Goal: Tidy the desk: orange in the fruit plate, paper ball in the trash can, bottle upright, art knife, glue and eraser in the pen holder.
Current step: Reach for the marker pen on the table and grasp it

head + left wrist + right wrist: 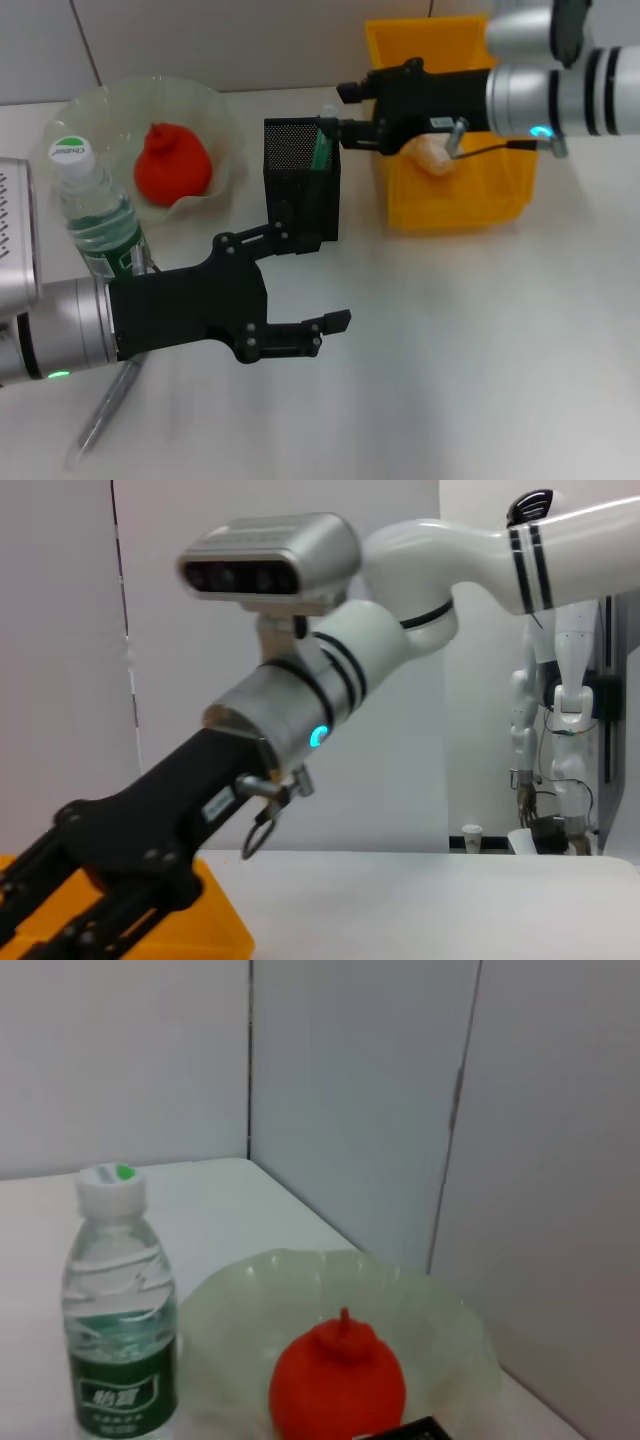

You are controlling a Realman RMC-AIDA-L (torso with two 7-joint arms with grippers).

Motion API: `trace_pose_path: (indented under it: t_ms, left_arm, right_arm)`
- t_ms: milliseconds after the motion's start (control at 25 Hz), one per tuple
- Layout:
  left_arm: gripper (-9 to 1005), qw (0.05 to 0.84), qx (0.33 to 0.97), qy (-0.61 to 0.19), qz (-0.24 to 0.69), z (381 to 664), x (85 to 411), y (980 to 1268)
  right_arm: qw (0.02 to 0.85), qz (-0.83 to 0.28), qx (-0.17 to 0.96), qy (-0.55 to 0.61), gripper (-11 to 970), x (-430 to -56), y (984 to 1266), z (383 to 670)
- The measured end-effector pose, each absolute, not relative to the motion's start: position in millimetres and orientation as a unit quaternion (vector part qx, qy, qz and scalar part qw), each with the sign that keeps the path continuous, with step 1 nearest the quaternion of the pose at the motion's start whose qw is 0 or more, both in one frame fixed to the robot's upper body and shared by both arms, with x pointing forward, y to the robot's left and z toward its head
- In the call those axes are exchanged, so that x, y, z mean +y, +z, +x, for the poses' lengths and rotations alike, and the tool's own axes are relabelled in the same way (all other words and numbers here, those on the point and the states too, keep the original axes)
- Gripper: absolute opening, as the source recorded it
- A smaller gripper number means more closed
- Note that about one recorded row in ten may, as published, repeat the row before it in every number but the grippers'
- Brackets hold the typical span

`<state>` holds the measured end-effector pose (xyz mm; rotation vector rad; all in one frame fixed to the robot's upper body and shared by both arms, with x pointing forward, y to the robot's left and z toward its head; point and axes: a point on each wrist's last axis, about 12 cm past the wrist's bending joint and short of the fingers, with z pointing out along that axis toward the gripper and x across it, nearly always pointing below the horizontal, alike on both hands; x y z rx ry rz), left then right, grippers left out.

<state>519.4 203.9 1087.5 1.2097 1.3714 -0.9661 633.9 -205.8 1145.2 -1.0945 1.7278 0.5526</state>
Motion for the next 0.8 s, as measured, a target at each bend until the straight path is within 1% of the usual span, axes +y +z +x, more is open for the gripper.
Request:
trace_pose_path:
  t_ms: [120, 200, 240, 400, 760, 800]
  left_arm:
    - [844, 0.511, 0.57, -0.401, 0.503, 519.4, 203.9, 1087.5]
    - [844, 0.512, 0.57, -0.402, 0.502, 519.5, 203.8, 1087.4]
    - [845, 0.512, 0.57, -0.403, 0.501, 519.6, 202.4, 1087.2]
    - [846, 0.511, 0.573, -0.403, 0.498, 520.2, 201.3, 1086.6]
    - [845, 0.516, 0.587, -0.396, 0.481, 521.3, 205.9, 1082.6]
    - [844, 0.516, 0.587, -0.396, 0.481, 521.3, 205.9, 1082.6]
  right_arm:
    - [0.491, -0.457, 0.705, 0.231, 496, -208.5, 1145.4, 626.2]
    - [0.502, -0.473, 0.686, 0.231, 496, -213.2, 1148.1, 610.0]
    - [0.502, -0.473, 0.686, 0.231, 500, -213.2, 1148.1, 610.0]
    - [0.513, -0.488, 0.673, 0.212, 516, -221.1, 1150.3, 587.5]
    - [0.504, -0.48, 0.684, 0.216, 715, -236.5, 1145.0, 566.3]
    - [0.502, -0.478, 0.689, 0.213, 723, -241.9, 1142.3, 561.0]
